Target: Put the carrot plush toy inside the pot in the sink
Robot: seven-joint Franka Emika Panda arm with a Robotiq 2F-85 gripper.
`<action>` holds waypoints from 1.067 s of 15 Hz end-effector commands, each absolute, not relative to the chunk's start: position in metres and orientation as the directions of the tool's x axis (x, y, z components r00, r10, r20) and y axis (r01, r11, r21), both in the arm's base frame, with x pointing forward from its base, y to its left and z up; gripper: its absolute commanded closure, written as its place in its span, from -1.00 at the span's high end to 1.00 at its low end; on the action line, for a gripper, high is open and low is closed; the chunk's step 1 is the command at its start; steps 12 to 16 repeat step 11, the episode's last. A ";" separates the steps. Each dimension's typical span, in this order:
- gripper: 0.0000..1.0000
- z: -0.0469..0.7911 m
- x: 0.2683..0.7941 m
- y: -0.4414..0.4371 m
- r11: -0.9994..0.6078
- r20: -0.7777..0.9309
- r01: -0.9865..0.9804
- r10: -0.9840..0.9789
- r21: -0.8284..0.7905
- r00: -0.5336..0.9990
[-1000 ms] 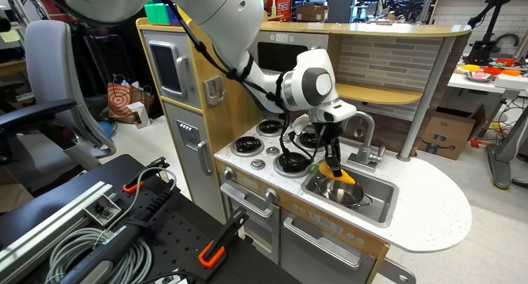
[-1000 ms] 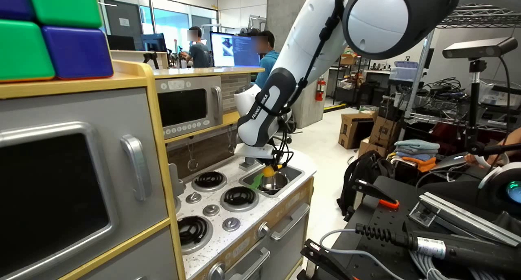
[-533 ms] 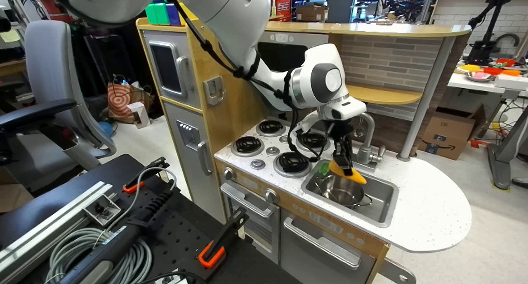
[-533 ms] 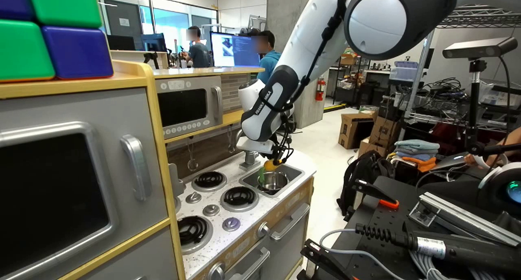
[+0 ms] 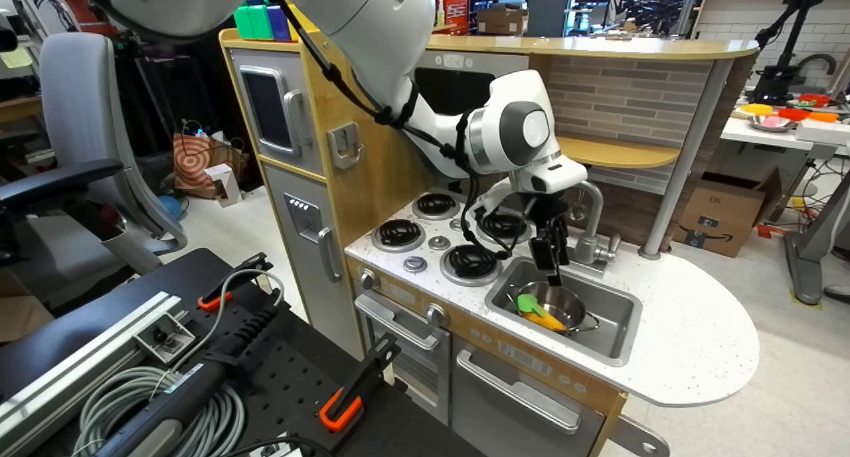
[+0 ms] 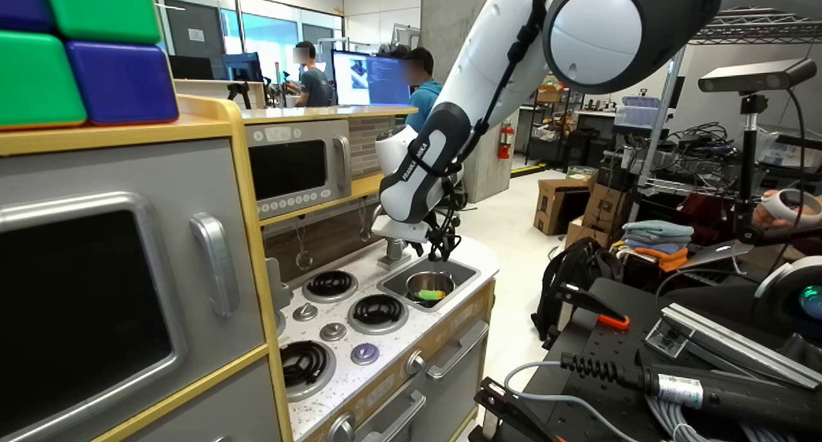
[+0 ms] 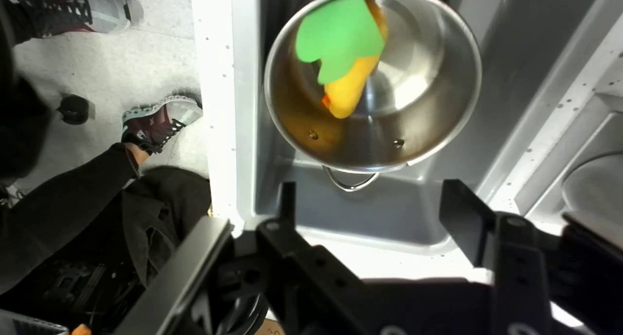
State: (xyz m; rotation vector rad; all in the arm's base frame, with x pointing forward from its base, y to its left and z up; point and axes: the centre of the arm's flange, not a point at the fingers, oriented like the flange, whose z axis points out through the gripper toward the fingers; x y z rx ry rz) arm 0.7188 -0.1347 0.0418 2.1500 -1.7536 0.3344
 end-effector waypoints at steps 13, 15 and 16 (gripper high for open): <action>1.00 0.112 0.690 -0.081 -0.256 0.232 -0.945 -0.925 0.204 0.300; 1.00 0.112 0.690 -0.081 -0.256 0.232 -0.945 -0.925 0.204 0.300; 1.00 0.112 0.690 -0.081 -0.256 0.232 -0.945 -0.925 0.204 0.300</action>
